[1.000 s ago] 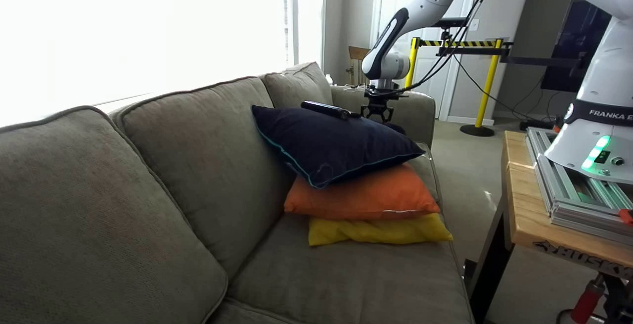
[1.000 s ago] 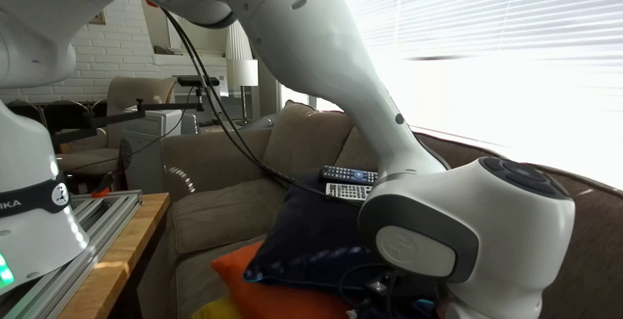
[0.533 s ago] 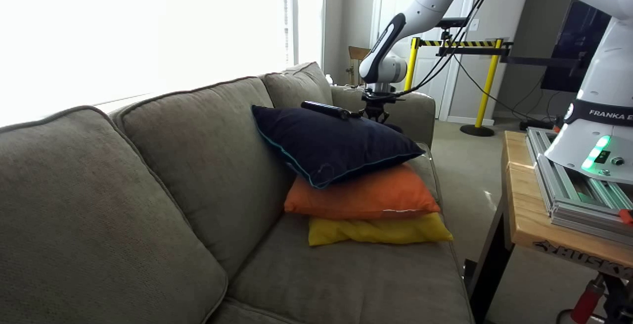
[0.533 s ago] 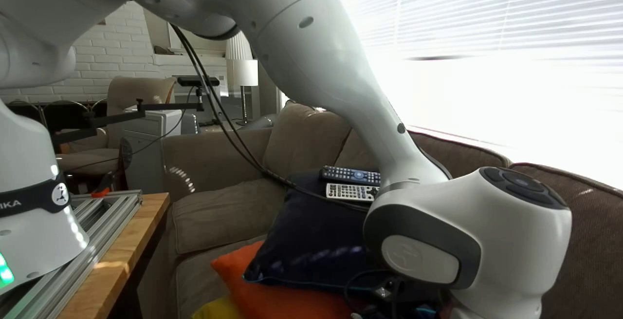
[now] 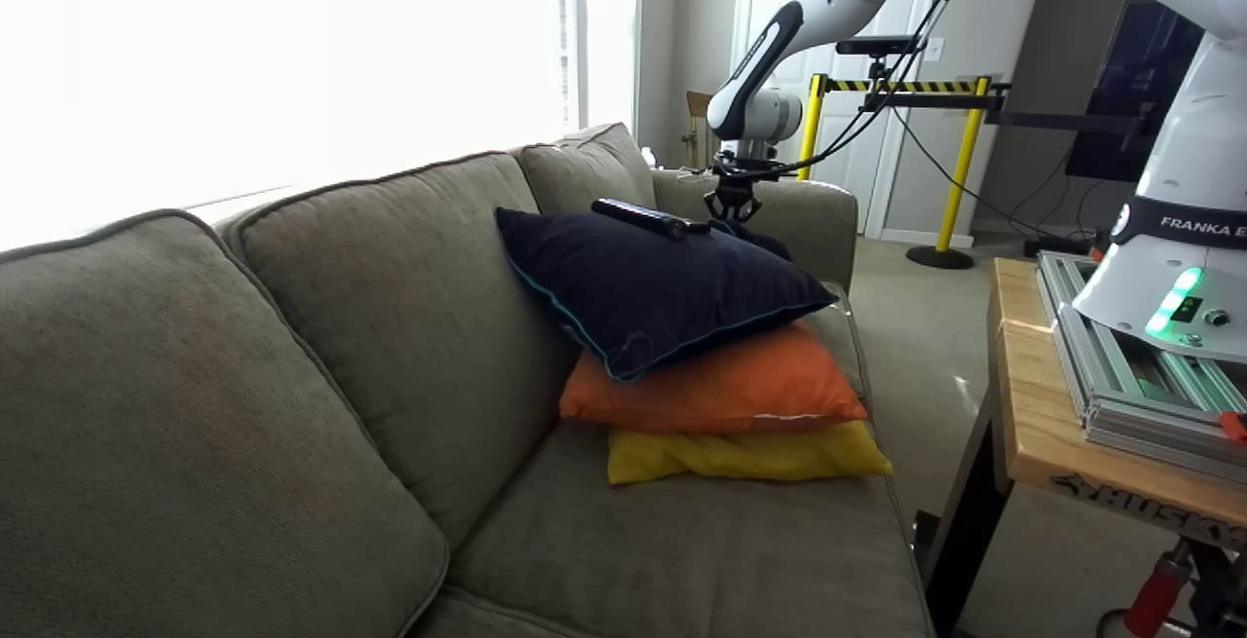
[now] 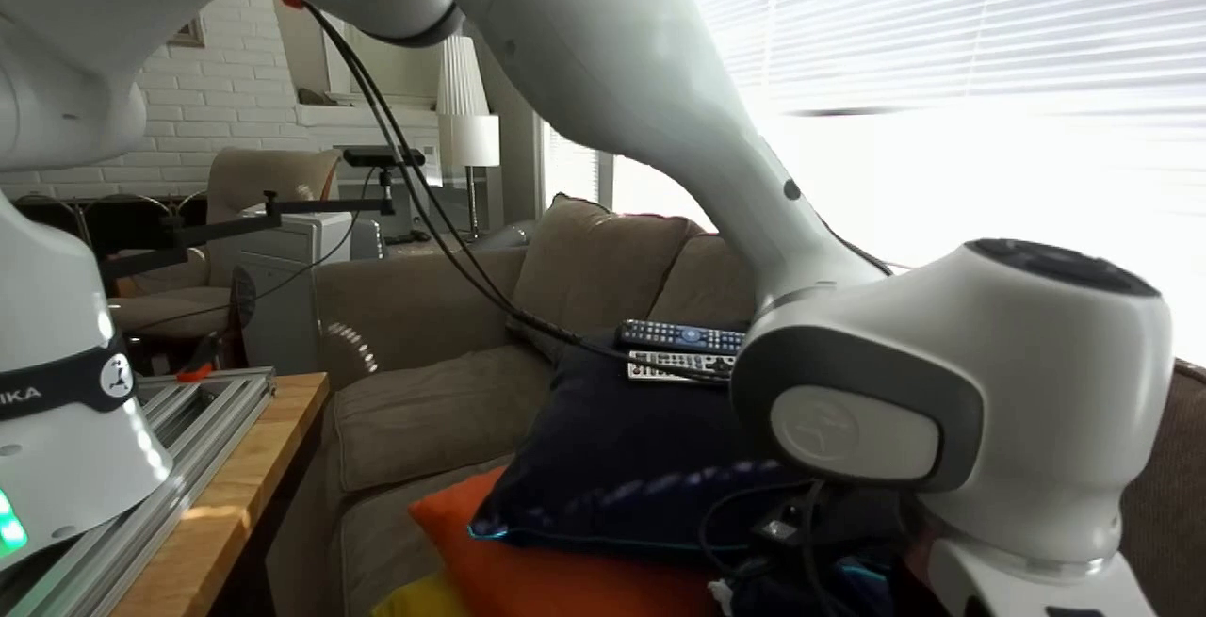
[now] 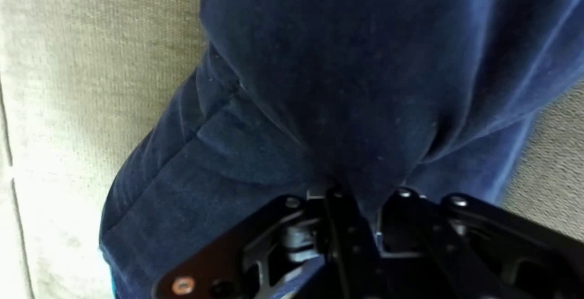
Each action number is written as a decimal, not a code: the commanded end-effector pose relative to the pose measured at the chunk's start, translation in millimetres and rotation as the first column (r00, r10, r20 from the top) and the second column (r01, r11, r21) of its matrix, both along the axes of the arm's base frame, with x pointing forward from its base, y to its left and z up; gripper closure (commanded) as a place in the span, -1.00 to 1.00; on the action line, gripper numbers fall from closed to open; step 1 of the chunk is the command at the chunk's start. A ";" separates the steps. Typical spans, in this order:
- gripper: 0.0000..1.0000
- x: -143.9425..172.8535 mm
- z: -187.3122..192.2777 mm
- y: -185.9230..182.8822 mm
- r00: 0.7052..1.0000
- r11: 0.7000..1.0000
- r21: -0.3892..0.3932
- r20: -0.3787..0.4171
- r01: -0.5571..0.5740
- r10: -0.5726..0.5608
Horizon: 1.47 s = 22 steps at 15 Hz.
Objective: Move the blue cylindrical pillow forward
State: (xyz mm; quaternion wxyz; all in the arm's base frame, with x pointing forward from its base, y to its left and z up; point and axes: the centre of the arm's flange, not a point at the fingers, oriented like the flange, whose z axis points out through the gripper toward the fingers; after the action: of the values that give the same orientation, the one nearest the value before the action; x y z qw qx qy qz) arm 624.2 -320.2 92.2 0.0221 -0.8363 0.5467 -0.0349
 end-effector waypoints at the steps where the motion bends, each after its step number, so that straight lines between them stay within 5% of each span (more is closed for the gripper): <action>1: 0.94 -6.0 92.0 -16.4 0.994 0.993 -0.069 0.048 -0.100 0.103; 5: 0.94 -0.1 176.4 -44.7 0.979 0.962 -0.218 0.081 -0.166 0.187; 9: 0.94 13.8 210.5 -51.1 0.958 0.914 -0.334 0.086 -0.231 0.274; 22: 0.94 89.4 125.4 -5.7 0.880 0.802 -0.443 0.056 -0.401 0.471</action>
State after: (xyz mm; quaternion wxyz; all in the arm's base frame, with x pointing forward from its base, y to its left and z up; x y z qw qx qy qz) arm 686.3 -317.6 231.3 -0.0868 -0.9168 0.3389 -0.1925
